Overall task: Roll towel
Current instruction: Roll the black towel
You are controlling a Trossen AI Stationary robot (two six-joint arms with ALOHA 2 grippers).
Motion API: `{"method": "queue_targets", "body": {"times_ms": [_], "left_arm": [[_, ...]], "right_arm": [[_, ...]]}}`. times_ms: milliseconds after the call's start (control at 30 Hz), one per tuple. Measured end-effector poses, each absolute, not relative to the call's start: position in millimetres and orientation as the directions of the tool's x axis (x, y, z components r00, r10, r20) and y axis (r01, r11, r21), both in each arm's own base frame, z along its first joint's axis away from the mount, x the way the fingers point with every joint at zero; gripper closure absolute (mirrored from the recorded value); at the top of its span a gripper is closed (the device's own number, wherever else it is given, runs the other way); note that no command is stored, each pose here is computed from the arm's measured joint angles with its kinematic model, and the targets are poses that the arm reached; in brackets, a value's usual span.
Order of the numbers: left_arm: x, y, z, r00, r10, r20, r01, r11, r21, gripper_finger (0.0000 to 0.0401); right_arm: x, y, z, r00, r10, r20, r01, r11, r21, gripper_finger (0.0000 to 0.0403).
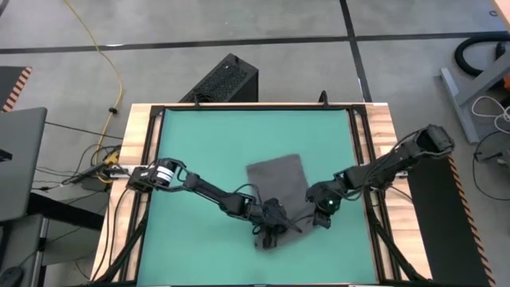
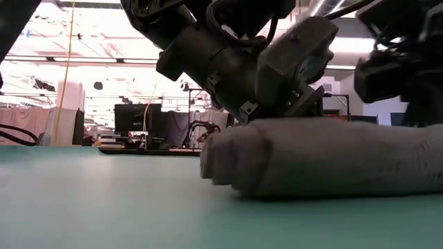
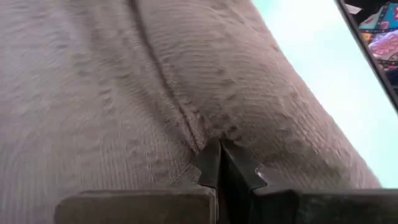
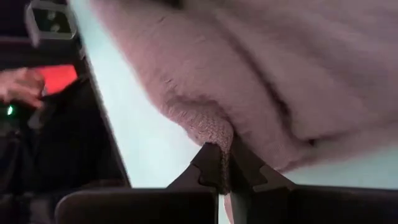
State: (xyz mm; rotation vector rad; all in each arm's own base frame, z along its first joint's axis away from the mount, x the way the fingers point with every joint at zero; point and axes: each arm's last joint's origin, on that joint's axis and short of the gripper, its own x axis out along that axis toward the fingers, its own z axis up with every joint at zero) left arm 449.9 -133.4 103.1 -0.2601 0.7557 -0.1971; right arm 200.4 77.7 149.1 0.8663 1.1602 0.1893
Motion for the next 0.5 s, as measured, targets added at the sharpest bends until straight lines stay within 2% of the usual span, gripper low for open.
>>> {"method": "queue_targets", "body": {"times_ms": [233, 500], "left_arm": [[446, -141, 102, 0.676, -0.321, -0.663, 0.091, 0.930, -0.357, 0.0401], [448, -134, 101, 0.674, -0.323, -0.664, 0.088, 0.928, -0.361, 0.0401]], "right_arm": [[204, 53, 146, 0.440, 0.491, -0.751, 0.359, 0.671, 0.649, 0.0376], [217, 28, 134, 0.472, 0.466, -0.748, 0.348, 0.682, 0.644, 0.0377]]}}
